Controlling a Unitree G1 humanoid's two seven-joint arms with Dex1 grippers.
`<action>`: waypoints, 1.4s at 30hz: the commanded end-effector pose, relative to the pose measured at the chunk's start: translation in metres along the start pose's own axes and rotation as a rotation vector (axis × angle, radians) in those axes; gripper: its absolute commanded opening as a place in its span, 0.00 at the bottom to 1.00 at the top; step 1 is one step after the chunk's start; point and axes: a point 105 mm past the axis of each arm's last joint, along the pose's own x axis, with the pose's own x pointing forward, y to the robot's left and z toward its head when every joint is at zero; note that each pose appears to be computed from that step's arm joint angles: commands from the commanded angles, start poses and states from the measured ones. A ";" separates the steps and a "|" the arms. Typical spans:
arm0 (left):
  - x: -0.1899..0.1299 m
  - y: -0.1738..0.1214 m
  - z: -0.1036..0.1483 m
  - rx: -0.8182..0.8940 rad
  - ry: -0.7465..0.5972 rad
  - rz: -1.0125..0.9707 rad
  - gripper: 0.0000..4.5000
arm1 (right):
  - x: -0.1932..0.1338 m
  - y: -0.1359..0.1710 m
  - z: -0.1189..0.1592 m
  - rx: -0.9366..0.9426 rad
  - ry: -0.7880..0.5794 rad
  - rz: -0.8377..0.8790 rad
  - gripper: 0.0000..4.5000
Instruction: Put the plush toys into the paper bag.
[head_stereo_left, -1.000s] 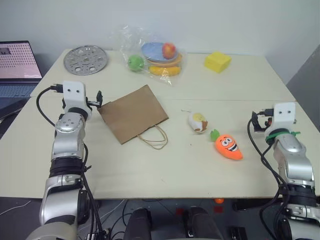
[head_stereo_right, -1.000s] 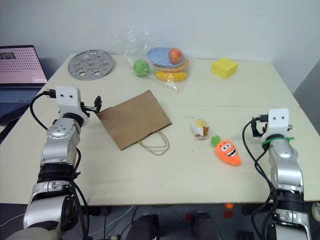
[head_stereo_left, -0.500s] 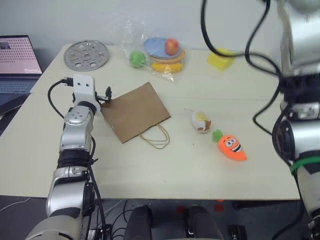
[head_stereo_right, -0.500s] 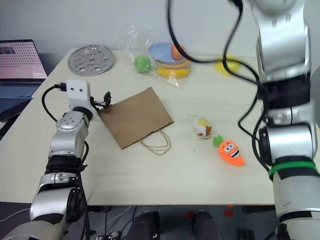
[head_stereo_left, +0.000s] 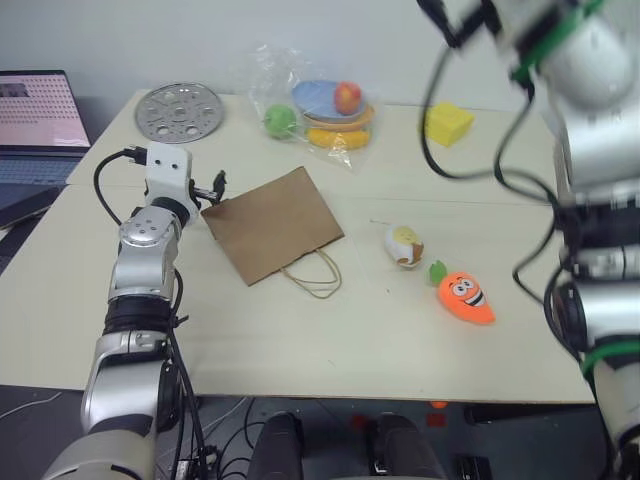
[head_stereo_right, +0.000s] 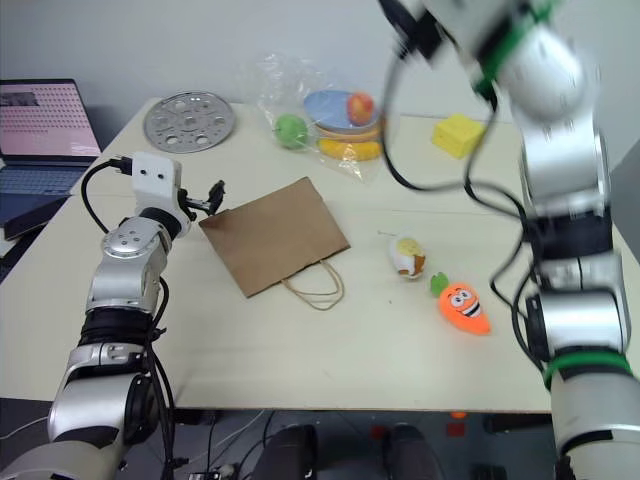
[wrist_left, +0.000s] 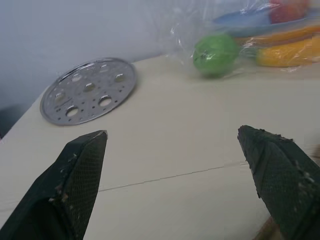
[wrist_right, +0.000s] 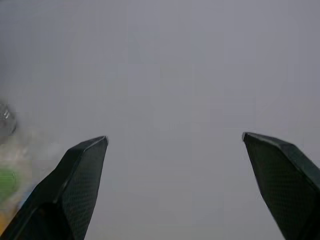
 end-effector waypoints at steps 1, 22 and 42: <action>-0.031 -0.038 0.059 0.134 -0.129 -0.440 0.99 | -0.066 -0.019 -0.016 0.103 0.146 -0.070 1.00; -0.053 -0.162 -0.019 0.441 0.052 -1.074 0.99 | -0.190 0.118 0.027 0.841 0.434 0.524 1.00; -0.032 -0.164 -0.024 0.394 0.038 -1.049 0.11 | -0.183 0.128 0.035 0.861 0.440 0.462 1.00</action>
